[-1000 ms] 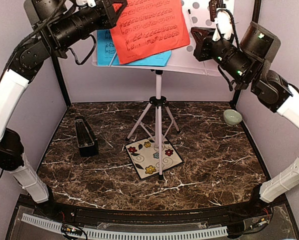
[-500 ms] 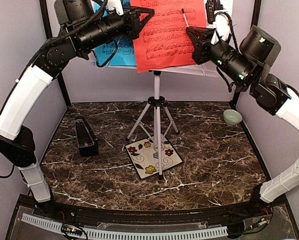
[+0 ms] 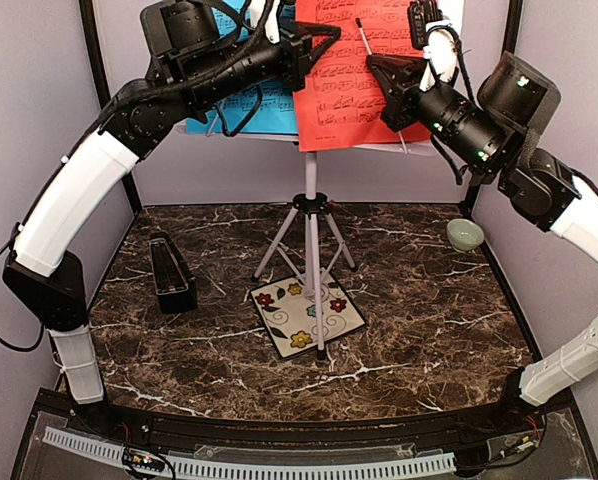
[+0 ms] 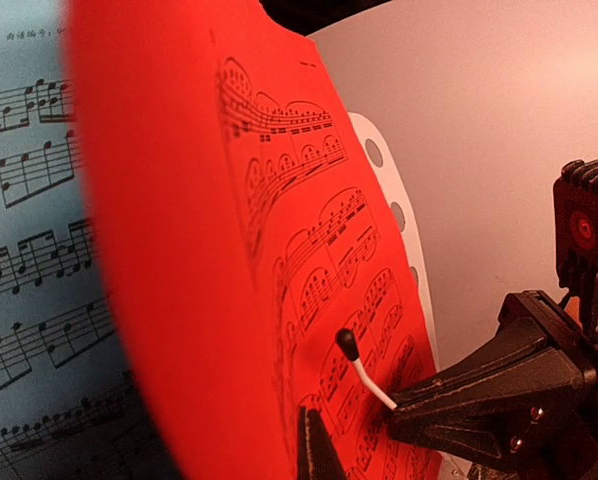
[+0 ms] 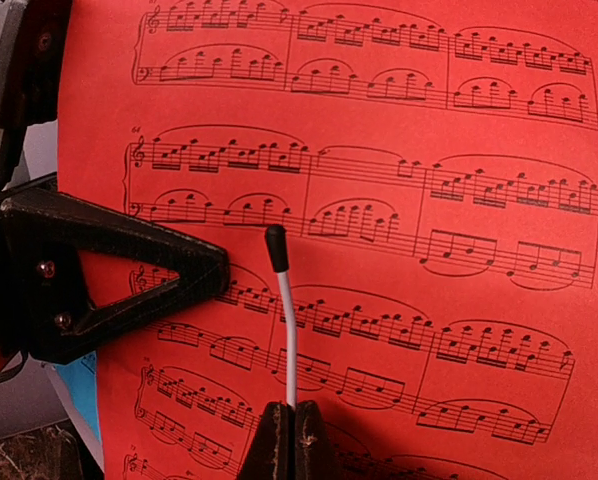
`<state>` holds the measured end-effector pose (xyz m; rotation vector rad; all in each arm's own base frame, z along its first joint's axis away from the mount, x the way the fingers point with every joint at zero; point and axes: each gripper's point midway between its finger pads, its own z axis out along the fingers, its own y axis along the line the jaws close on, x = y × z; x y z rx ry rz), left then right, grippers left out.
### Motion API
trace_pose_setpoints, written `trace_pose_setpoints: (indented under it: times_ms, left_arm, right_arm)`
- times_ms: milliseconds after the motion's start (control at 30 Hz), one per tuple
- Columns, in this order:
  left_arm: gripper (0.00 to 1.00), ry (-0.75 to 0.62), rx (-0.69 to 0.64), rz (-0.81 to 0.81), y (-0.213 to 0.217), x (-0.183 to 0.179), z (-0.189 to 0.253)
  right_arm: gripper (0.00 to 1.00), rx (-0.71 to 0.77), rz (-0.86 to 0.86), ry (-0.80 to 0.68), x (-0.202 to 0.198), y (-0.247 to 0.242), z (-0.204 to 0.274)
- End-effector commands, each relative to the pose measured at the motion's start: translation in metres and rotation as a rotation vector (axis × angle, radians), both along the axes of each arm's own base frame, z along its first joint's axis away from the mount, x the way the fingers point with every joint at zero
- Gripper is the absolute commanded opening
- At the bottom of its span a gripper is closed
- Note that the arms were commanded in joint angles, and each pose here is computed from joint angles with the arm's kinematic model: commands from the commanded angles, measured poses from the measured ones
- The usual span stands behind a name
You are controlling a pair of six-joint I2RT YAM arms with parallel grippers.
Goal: Set up the instrument practice props
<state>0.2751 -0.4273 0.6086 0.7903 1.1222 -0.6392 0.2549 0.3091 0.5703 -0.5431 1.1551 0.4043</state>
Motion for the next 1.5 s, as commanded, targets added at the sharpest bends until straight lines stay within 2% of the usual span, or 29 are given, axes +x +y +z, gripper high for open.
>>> trace_pose_setpoints:
  times_ms: [0, 500, 667, 767, 867, 1133, 1400, 1467]
  left_arm:
    - [0.00, -0.127, -0.018, -0.016, 0.007, -0.011, 0.026]
    - [0.00, -0.236, 0.044, -0.037, -0.002, -0.016, 0.024]
    - [0.04, -0.271, 0.041, -0.034, -0.002, -0.017, 0.028]
    - [0.13, -0.286, 0.031, -0.026, 0.001, -0.018, 0.033]
    - [0.20, -0.279, 0.027, -0.016, 0.005, -0.019, 0.036]
    - [0.30, -0.207, 0.006, -0.023, 0.018, -0.024, 0.036]
    - [0.32, -0.124, -0.019, -0.003, 0.031, -0.024, 0.019]
    - [0.29, -0.121, -0.029, -0.003, 0.036, -0.027, 0.018]
  right_arm:
    - [0.00, 0.051, 0.042, -0.048, -0.010, -0.003, 0.015]
    - [0.00, 0.049, 0.059, -0.046, -0.007, 0.005, 0.014]
    - [0.00, 0.053, 0.063, -0.044, -0.006, 0.008, 0.015]
    - [0.00, 0.060, 0.054, -0.041, -0.005, 0.007, 0.016]
    - [0.00, 0.067, 0.040, -0.036, -0.004, 0.004, 0.017]
    - [0.00, 0.082, -0.007, -0.021, 0.003, -0.001, 0.014]
    - [0.00, 0.096, -0.014, -0.027, 0.003, -0.004, 0.012]
    - [0.00, 0.093, -0.015, -0.026, 0.004, -0.002, 0.011]
